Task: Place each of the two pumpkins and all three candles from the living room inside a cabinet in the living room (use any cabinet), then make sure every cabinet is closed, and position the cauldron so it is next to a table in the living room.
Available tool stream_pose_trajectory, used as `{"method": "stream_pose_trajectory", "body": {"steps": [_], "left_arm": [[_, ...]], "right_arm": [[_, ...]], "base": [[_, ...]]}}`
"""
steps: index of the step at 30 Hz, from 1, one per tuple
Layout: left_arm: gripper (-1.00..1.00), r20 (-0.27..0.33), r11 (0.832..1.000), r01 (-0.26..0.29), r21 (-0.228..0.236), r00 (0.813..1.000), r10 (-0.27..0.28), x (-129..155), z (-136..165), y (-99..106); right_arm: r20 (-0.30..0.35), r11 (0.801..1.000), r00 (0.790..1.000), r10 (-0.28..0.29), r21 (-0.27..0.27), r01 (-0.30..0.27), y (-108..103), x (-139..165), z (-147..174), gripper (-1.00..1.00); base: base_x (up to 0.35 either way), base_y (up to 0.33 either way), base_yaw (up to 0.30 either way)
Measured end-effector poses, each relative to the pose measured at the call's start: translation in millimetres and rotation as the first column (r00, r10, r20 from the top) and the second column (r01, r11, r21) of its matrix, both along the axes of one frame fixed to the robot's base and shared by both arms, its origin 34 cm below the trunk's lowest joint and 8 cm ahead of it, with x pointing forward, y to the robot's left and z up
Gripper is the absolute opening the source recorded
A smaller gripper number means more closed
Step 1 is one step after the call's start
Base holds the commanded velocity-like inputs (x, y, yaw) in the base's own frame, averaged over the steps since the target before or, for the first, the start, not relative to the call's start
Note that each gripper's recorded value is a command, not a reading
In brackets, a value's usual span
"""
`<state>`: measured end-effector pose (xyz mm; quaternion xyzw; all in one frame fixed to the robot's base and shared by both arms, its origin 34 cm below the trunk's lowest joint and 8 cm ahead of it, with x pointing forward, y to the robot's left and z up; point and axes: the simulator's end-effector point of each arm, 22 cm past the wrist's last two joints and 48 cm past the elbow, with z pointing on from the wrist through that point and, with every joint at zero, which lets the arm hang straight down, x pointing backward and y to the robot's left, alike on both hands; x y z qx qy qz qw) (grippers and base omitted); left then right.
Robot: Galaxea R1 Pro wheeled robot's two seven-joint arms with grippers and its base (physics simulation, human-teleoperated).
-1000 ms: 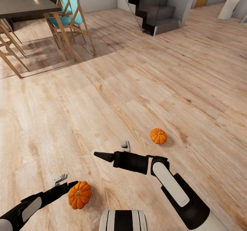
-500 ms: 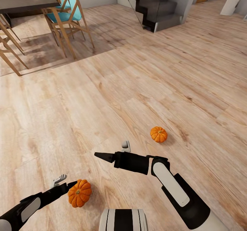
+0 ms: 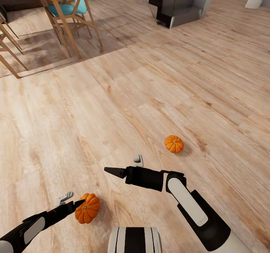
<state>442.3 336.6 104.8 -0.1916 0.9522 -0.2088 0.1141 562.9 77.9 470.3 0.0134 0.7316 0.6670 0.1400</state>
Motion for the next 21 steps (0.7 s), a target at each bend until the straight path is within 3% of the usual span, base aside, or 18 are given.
{"method": "stream_pose_trajectory", "body": {"steps": [21], "left_arm": [[1.00,-0.039,1.000,0.006,-0.005,0.999,-0.006,-16,-15,-4]], "right_arm": [[-0.038,1.000,0.999,0.000,-0.001,0.000,0,-1,-19,1.00]], "base": [[0.000,0.000,0.000]]}}
